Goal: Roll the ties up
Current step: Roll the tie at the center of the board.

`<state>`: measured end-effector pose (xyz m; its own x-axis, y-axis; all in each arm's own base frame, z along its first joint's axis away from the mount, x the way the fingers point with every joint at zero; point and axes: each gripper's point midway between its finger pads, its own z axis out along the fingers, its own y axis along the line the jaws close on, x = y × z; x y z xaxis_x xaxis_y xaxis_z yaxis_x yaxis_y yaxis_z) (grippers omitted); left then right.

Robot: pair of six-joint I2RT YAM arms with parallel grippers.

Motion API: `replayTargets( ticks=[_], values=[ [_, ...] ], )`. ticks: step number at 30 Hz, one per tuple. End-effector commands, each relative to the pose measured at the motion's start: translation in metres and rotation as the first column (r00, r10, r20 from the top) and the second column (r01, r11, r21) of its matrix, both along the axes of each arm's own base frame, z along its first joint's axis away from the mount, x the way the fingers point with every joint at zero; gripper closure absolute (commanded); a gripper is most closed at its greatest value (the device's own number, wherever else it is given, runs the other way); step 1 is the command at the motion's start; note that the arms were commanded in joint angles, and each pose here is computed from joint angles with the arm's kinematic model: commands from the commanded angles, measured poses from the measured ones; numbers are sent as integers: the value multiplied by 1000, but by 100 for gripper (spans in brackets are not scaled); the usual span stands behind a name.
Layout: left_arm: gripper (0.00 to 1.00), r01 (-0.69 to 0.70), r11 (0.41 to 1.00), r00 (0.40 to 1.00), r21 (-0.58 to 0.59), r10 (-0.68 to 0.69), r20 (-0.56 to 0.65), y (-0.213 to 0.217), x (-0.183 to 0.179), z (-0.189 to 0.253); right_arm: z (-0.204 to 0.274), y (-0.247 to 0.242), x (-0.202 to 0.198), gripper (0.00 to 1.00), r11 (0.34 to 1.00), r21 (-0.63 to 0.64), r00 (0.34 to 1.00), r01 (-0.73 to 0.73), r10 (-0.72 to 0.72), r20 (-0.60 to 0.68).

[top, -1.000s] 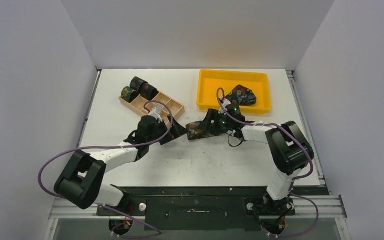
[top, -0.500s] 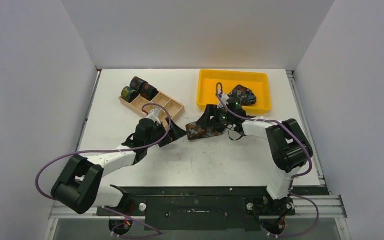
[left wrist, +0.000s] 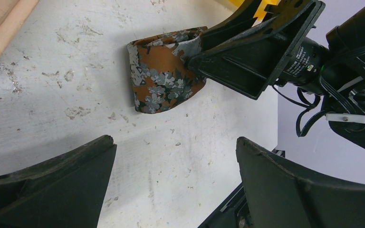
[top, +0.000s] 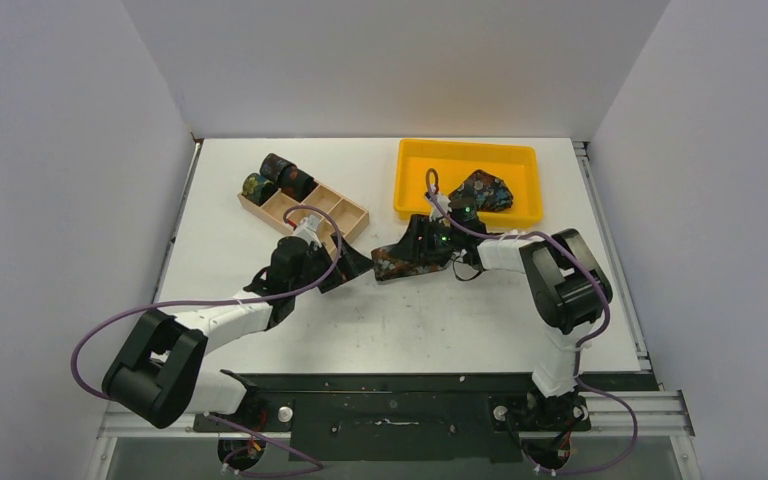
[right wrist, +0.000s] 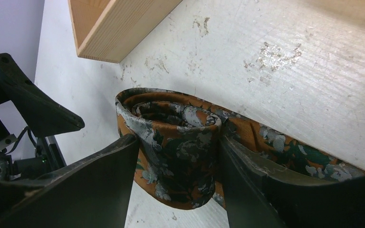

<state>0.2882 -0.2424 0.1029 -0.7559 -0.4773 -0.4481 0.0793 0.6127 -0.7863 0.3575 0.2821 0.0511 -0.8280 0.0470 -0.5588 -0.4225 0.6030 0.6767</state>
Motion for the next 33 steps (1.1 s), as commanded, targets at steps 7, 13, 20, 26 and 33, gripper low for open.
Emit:
replayTargets(
  ticks=[7, 13, 20, 26, 33],
  values=[
    [2, 23, 999, 999, -40, -21, 50, -8, 5, 14, 9, 10, -10, 52, 993, 114, 997, 43, -35, -74],
    [2, 25, 999, 999, -39, -24, 42, -8, 3, 12, 5, 10, -20, 56, 976, 181, 977, 121, -85, -198],
    [2, 37, 999, 999, -28, -37, 19, -10, 2, 4, -1, 9, -29, 57, 963, 203, 953, 179, -118, -278],
    [2, 83, 996, 996, -14, -84, -34, -18, 3, -7, -20, -1, -33, 58, 971, 136, 948, 195, -151, -280],
    [1, 132, 991, 989, 32, -130, -76, -28, 12, -15, -33, -7, -41, 59, 978, 88, 949, 187, -157, -273]
  ],
)
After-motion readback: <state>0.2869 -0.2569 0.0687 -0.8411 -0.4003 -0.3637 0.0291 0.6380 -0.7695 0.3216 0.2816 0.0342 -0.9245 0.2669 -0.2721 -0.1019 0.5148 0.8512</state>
